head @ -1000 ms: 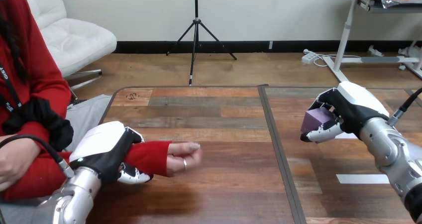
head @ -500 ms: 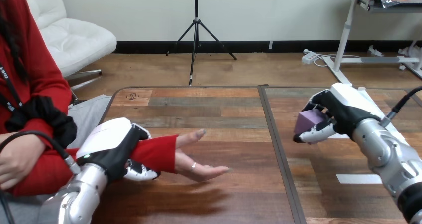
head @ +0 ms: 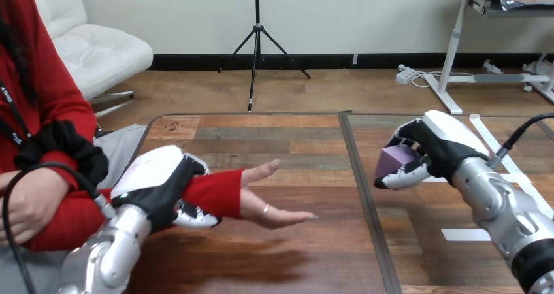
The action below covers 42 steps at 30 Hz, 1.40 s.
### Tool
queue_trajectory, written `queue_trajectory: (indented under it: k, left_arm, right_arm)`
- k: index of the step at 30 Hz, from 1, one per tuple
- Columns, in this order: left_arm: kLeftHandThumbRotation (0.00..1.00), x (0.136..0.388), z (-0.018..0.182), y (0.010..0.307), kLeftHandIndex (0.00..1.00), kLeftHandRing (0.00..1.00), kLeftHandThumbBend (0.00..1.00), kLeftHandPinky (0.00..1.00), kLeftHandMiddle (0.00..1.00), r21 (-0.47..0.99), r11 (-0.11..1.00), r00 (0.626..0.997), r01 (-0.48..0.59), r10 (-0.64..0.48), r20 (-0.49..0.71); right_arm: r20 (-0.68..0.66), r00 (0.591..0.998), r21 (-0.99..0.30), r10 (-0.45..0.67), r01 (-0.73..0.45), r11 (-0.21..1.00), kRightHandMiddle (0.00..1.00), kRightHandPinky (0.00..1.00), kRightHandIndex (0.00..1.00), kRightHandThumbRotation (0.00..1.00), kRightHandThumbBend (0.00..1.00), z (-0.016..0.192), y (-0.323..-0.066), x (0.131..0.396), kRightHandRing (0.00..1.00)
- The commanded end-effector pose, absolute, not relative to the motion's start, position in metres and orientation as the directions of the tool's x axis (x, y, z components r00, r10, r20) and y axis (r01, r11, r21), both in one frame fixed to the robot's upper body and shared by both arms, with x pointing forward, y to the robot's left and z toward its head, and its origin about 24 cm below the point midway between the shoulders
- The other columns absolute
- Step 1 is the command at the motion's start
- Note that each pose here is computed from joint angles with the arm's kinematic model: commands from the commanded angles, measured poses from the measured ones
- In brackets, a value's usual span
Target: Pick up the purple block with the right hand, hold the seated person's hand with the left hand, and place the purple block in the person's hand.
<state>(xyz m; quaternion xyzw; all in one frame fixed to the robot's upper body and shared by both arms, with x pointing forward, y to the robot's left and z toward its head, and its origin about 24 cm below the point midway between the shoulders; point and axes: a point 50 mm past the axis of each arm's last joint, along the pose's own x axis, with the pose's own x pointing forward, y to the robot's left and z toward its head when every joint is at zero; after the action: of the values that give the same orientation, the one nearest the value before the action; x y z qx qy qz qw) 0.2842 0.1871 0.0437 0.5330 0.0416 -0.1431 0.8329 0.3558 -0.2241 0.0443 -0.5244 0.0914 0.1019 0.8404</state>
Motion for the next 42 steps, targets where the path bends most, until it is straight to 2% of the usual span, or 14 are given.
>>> queue_trajectory:
  k: [1,19,42]
  left_arm:
    - [0.01,0.318,0.152,0.148,0.41,0.34,0.59,0.28,0.41,0.875,0.482,0.92,-0.039,-0.325,0.22]
    - [0.01,0.323,0.162,0.127,0.41,0.34,0.59,0.28,0.41,0.856,0.517,0.897,-0.029,-0.364,0.25]
    - [0.05,0.327,0.163,0.11,0.42,0.34,0.55,0.29,0.4,0.852,0.523,0.885,-0.004,-0.394,0.247]
  right_arm:
    - [-0.029,0.982,-0.874,0.184,-0.115,0.473,0.47,0.36,0.51,0.0,0.6,0.102,-0.192,0.378,0.41]
    - [0.008,0.965,-0.862,0.262,-0.126,0.491,0.46,0.35,0.51,0.0,0.59,0.112,-0.169,0.377,0.4]
    - [0.054,0.936,-0.854,0.347,-0.136,0.501,0.46,0.35,0.5,0.0,0.58,0.126,-0.143,0.372,0.39]
